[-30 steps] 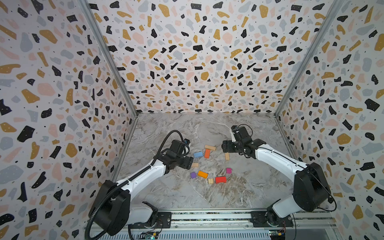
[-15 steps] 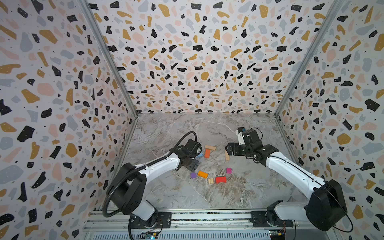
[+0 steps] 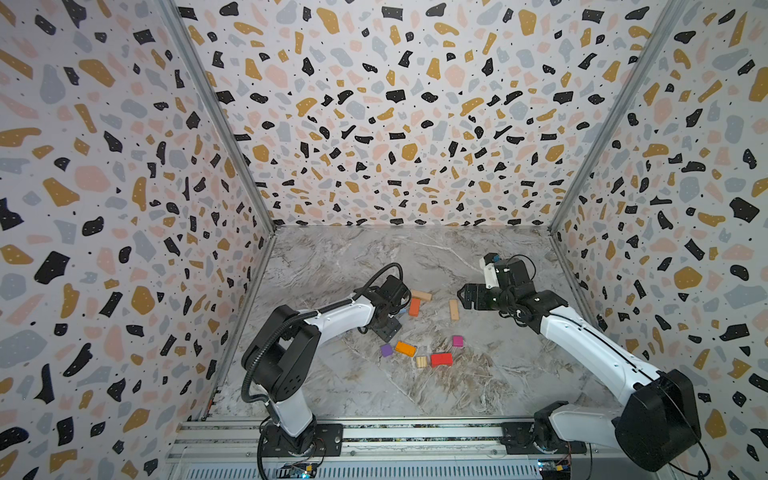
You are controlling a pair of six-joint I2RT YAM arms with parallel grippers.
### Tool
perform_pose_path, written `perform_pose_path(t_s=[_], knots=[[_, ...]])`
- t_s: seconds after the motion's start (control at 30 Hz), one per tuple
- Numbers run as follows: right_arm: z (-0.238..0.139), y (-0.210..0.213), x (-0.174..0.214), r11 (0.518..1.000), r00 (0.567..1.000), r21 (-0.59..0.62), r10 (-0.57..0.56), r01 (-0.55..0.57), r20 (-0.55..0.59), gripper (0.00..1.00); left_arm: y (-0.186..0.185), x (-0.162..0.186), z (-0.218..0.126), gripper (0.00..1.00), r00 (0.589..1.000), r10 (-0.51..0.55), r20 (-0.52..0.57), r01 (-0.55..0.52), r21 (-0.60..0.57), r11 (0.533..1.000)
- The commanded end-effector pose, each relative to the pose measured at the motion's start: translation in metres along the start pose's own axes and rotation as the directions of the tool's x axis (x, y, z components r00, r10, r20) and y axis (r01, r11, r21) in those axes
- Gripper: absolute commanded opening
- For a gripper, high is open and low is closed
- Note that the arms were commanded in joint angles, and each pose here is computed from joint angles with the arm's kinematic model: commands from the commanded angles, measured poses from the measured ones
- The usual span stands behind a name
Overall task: Build the wood block tower
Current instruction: 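Open the right gripper and withdraw while the left gripper descends over bar 58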
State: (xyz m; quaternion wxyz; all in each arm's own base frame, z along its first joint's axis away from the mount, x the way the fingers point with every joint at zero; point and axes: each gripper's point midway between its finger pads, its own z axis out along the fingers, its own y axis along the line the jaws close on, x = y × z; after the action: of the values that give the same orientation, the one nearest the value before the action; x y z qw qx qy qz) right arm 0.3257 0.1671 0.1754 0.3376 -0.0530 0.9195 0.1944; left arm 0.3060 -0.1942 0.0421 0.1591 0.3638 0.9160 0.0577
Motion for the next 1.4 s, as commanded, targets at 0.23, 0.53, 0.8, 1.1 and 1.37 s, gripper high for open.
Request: perform_pose_path(t_s=[0.23, 0.53, 0.8, 1.1, 1.37], knots=[[-0.010, -0.006, 0.006, 1.000, 1.000, -0.007, 0.002, -0.002, -0.008, 0.93, -0.002, -0.002, -0.003, 0.77, 1.000, 0.011, -0.018, -0.011, 0.008, 1.000], [-0.011, -0.003, 0.005, 1.000, 1.000, -0.023, 0.003, -0.003, -0.007, 0.92, -0.007, -0.002, -0.018, 0.80, 0.999, 0.020, 0.050, -0.022, 0.044, 0.999], [-0.011, -0.004, 0.009, 1.000, 1.000, -0.023, 0.005, -0.006, -0.011, 0.92, -0.013, 0.004, -0.006, 0.81, 0.999, 0.043, 0.016, -0.044, 0.057, 0.997], [-0.011, -0.005, 0.010, 1.000, 1.000, -0.025, 0.011, -0.011, -0.011, 0.92, -0.016, 0.003, 0.008, 0.78, 0.998, 0.055, -0.029, -0.053, 0.069, 0.996], [-0.014, -0.008, 0.012, 1.000, 1.000, -0.017, 0.012, -0.012, -0.011, 0.92, -0.022, 0.001, 0.018, 0.73, 0.996, 0.063, -0.059, -0.057, 0.099, 0.993]])
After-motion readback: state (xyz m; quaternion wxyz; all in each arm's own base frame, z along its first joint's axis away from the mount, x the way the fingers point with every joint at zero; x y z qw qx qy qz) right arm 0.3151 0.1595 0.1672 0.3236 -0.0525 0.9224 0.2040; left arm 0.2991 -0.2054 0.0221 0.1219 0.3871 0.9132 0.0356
